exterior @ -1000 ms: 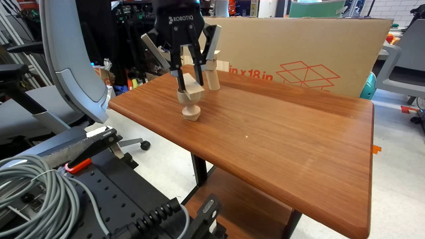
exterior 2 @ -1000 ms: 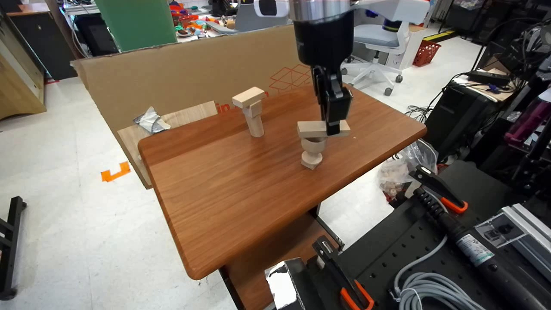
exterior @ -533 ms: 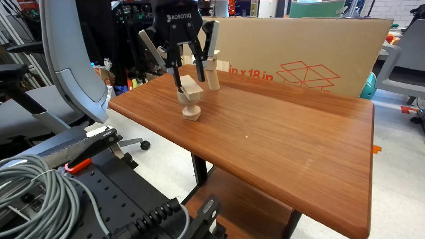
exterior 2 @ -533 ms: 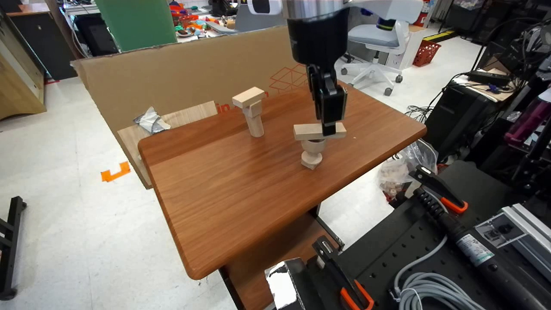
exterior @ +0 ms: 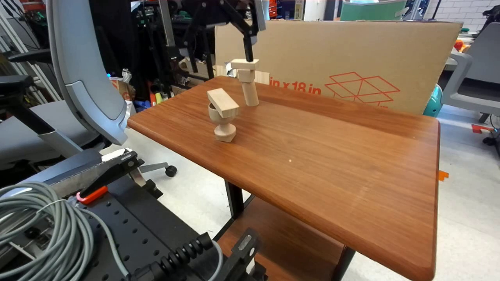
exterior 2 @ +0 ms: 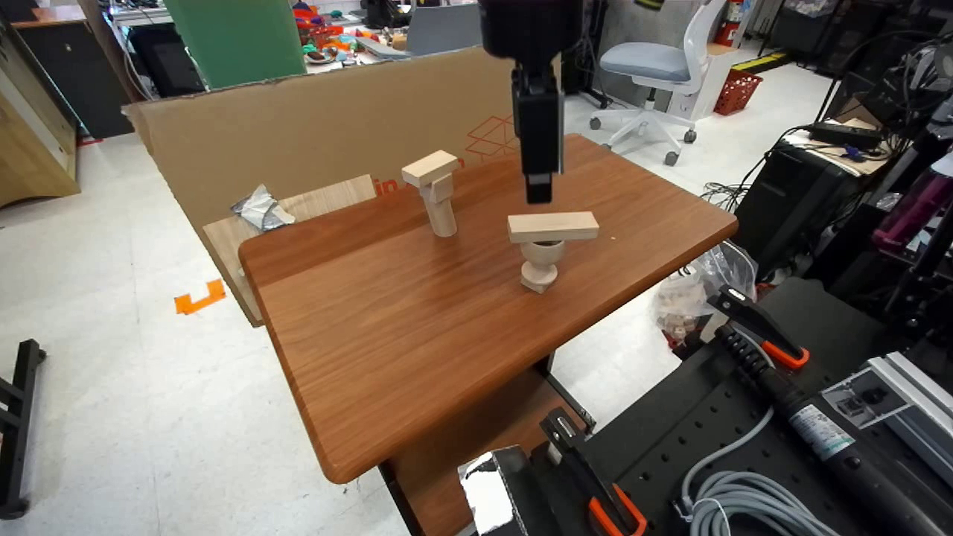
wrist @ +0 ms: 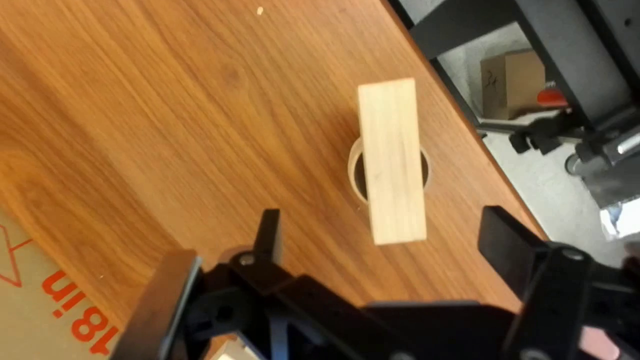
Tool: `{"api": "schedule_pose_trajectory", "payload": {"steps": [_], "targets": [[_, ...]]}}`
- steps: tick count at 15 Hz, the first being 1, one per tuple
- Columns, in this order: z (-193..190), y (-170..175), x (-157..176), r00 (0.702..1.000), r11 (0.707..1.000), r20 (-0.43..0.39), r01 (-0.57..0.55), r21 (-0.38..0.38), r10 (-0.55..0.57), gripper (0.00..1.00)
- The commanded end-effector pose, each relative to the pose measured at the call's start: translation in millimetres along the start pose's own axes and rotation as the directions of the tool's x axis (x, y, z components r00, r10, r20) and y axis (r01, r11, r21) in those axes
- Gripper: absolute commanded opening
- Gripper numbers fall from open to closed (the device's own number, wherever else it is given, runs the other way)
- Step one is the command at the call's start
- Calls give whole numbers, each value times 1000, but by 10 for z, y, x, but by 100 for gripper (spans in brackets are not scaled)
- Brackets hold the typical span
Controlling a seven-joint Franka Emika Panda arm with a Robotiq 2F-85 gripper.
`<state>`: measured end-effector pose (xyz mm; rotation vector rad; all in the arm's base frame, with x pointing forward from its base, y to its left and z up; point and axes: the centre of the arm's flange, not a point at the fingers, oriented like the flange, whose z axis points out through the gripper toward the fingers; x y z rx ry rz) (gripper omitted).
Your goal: Put the rectangular block on the cup
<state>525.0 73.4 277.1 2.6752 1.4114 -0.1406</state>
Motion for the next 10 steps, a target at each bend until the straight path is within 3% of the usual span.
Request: {"api": "schedule_pose_trajectory", "payload": {"steps": [1, 4, 7, 8, 10], "targets": [[-768, 73, -143, 980, 984, -95, -173, 48, 177, 100], [-1359, 202, -455, 936, 944, -148, -301, 133, 319, 100], [-1822, 322, -928, 870, 886, -186, -423, 191, 456, 100], [-1542, 274, -639, 912, 924, -172, -350, 154, 374, 100], [-1680, 307, -781, 900, 918, -189, -369, 149, 392, 100]]}}
